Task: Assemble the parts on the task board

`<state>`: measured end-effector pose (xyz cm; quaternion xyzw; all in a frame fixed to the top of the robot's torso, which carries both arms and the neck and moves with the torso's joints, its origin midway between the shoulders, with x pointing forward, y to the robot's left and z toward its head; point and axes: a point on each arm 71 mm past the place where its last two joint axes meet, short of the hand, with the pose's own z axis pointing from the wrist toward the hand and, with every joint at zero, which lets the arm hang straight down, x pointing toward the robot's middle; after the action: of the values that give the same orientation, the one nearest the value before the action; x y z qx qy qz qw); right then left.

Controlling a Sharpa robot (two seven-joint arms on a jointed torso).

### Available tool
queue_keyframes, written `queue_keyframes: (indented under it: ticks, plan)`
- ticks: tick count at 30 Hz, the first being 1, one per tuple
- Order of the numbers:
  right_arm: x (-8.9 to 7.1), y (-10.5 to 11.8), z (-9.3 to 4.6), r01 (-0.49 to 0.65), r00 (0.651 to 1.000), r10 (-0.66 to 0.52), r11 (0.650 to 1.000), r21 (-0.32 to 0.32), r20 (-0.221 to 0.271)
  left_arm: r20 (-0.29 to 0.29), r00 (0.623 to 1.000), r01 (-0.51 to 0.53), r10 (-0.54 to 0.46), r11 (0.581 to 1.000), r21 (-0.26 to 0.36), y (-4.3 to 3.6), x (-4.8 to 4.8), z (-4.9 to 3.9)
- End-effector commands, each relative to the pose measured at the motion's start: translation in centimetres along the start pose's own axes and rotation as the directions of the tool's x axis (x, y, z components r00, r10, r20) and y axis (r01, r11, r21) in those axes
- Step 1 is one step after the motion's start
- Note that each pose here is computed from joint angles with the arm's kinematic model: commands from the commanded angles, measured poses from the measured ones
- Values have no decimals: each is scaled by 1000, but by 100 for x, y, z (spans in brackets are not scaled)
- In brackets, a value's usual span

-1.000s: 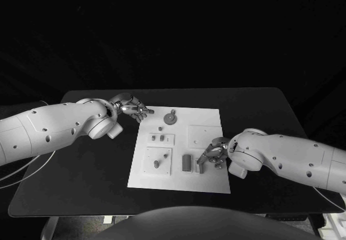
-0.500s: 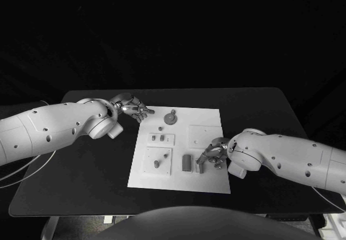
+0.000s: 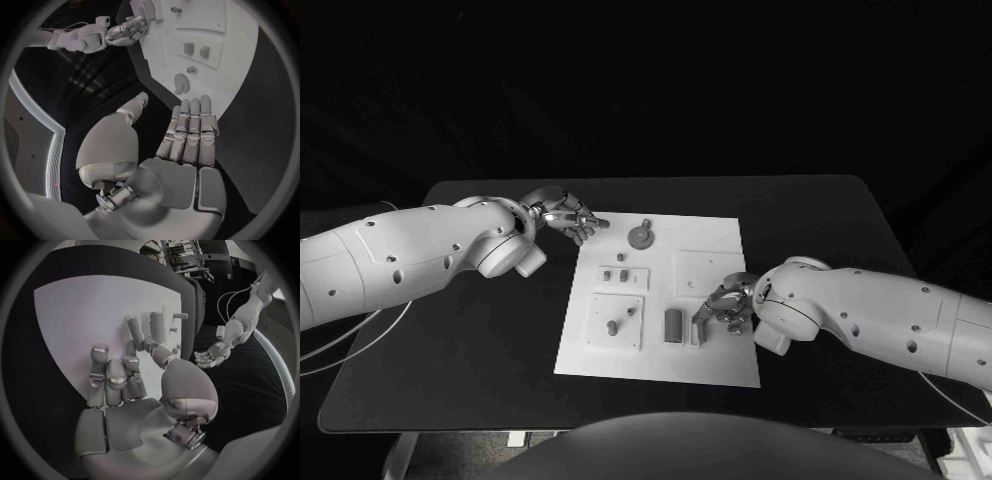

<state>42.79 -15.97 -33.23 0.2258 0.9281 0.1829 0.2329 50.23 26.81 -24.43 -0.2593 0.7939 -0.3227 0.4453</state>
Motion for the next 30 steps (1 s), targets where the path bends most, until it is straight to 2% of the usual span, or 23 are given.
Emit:
queue_keyframes:
  ticks: [1, 8, 30]
  plan:
    - [37, 43, 6, 0, 1000, 0, 1000, -18, -20, -14, 1000, -2, 3, 1000, 8, -21, 16, 4]
    - [59, 51, 17, 6, 999, -7, 1000, -16, -36, -13, 1000, -3, 3, 1000, 8, -19, 14, 5]
    - [68, 51, 17, 11, 999, -12, 1000, -19, -43, -13, 1000, -3, 3, 1000, 7, -18, 15, 8]
